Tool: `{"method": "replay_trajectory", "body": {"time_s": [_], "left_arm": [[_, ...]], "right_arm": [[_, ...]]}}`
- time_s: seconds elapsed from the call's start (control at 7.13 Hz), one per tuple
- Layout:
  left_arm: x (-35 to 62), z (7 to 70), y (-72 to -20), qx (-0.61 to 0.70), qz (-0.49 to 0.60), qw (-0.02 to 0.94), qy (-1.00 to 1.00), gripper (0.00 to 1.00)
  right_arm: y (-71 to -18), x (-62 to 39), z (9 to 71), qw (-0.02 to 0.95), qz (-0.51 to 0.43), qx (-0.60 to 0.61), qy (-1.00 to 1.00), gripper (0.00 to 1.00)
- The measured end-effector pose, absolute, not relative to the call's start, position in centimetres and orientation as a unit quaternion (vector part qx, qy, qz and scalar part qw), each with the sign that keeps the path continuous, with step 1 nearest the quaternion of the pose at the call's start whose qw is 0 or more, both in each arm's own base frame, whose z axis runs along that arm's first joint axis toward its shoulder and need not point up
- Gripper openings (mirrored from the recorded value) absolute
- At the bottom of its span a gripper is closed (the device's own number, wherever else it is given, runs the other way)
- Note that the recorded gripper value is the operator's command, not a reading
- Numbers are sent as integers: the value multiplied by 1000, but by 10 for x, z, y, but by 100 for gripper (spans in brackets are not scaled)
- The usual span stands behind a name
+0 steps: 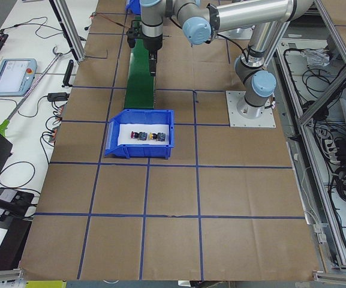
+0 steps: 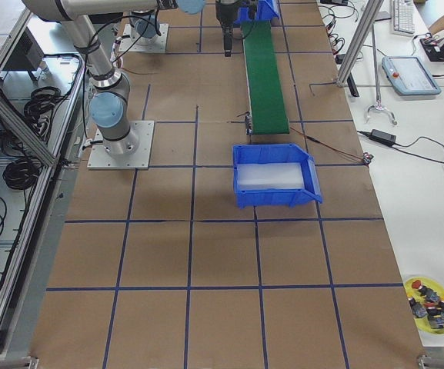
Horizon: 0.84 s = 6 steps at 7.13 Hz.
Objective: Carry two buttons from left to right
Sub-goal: 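Lower the left gripper into the bin and grasp the yellow-capped button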
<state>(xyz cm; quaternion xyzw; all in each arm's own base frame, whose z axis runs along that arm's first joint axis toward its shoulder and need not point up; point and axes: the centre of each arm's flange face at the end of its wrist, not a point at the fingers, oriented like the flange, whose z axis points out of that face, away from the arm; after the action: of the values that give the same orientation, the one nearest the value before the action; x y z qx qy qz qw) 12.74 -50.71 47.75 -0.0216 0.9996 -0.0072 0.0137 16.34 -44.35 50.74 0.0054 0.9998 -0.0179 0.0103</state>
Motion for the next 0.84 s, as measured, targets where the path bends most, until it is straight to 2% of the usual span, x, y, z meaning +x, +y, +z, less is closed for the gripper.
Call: {"method": "replay_trajectory", "body": {"time_s": [0.42, 0.84], "left_arm": [[213, 432, -474, -30, 12, -4, 999, 99], [225, 384, -477, 15, 2, -16, 1000, 99]], "right_arm": [[-442, 165, 506, 12, -17, 4, 1000, 100], [-445, 165, 507, 13, -25, 3, 1000, 100]]}}
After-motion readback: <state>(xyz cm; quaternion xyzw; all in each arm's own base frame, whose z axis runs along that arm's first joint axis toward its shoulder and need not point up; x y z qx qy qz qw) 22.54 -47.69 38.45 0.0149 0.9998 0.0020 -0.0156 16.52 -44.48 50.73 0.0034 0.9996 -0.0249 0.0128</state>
